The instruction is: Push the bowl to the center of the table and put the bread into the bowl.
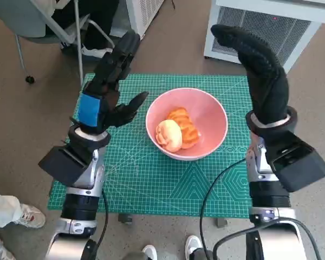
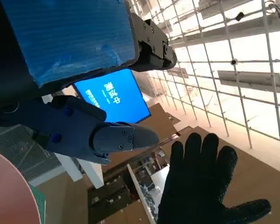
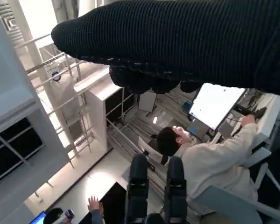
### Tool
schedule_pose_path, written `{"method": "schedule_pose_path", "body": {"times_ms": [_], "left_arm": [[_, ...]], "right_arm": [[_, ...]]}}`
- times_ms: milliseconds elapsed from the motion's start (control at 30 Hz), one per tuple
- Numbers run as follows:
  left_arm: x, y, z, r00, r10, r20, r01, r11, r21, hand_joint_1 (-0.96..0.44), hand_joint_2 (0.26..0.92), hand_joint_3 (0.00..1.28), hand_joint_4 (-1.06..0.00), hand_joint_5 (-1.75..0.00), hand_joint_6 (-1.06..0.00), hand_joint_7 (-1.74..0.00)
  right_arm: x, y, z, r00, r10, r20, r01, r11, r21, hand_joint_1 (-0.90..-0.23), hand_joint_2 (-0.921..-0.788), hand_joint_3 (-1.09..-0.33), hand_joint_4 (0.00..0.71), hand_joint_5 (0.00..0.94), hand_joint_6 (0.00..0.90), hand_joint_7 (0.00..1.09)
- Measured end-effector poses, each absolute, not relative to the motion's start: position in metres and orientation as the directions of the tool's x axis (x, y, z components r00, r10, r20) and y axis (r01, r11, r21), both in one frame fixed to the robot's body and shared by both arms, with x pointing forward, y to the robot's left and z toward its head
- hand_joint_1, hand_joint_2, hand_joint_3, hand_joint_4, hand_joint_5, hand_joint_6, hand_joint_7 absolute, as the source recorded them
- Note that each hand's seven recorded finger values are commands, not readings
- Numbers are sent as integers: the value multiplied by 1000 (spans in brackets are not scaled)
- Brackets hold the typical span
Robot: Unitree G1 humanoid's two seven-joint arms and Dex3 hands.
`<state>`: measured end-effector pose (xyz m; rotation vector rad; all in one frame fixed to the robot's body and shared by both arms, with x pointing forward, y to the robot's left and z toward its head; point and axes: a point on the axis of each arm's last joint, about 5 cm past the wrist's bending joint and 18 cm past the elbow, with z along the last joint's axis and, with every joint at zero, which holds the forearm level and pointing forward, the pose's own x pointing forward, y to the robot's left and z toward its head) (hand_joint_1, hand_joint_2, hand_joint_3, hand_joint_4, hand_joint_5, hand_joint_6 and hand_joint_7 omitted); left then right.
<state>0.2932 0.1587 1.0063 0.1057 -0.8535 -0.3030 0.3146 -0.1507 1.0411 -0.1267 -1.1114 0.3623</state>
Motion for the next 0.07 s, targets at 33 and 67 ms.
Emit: {"method": "schedule_pose_path", "body": {"times_ms": [33, 67], "left_arm": [[293, 159, 1006, 617, -305, 725, 220, 952, 213, -536, 921, 350, -297, -10, -374, -65], [293, 159, 1006, 617, -306, 725, 221, 952, 214, -536, 921, 350, -296, -10, -374, -65]], "right_arm": [[315, -150, 1041, 392, 346, 853, -224, 935, -276, -524, -921, -817, 165, 188, -1, 551], [315, -150, 1041, 391, 344, 853, -227, 935, -273, -525, -921, -817, 166, 187, -1, 551]]}}
